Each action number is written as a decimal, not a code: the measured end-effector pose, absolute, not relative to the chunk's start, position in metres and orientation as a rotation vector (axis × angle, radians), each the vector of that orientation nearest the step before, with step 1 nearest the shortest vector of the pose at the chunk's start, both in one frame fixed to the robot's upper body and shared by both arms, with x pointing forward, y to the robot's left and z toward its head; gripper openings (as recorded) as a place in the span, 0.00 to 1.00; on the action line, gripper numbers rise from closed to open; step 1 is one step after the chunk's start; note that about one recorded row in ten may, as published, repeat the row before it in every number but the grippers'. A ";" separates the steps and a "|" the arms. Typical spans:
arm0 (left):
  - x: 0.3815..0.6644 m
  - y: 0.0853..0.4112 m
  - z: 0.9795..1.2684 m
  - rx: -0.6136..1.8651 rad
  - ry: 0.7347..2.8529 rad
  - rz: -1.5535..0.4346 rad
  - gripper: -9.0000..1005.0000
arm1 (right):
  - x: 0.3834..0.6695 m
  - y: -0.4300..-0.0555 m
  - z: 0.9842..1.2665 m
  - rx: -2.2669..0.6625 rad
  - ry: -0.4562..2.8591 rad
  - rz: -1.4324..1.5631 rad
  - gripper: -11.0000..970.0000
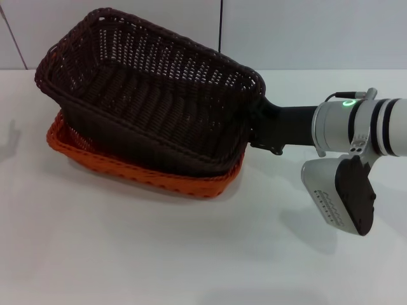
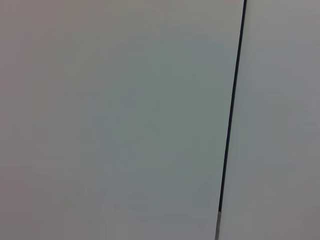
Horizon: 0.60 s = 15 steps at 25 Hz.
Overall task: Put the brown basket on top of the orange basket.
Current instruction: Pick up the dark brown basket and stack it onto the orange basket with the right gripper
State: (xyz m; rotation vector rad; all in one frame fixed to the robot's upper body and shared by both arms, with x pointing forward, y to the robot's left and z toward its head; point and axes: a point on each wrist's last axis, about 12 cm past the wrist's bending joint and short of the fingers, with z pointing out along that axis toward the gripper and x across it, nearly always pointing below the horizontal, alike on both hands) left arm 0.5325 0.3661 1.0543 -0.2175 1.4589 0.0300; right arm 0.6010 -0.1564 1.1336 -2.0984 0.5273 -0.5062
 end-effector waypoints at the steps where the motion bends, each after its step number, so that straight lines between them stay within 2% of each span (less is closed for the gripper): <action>1: 0.533 0.366 1.054 -0.218 1.459 0.030 0.80 | 0.601 -0.156 1.134 -2.098 0.527 -0.506 0.45; 8: 0.529 0.369 1.050 -0.243 1.472 0.006 0.80 | 0.586 -0.149 1.122 -2.060 0.543 -0.599 0.46; 15: 0.524 0.371 1.049 -0.242 1.467 0.013 0.80 | 0.577 -0.146 1.110 -2.022 0.572 -0.684 0.52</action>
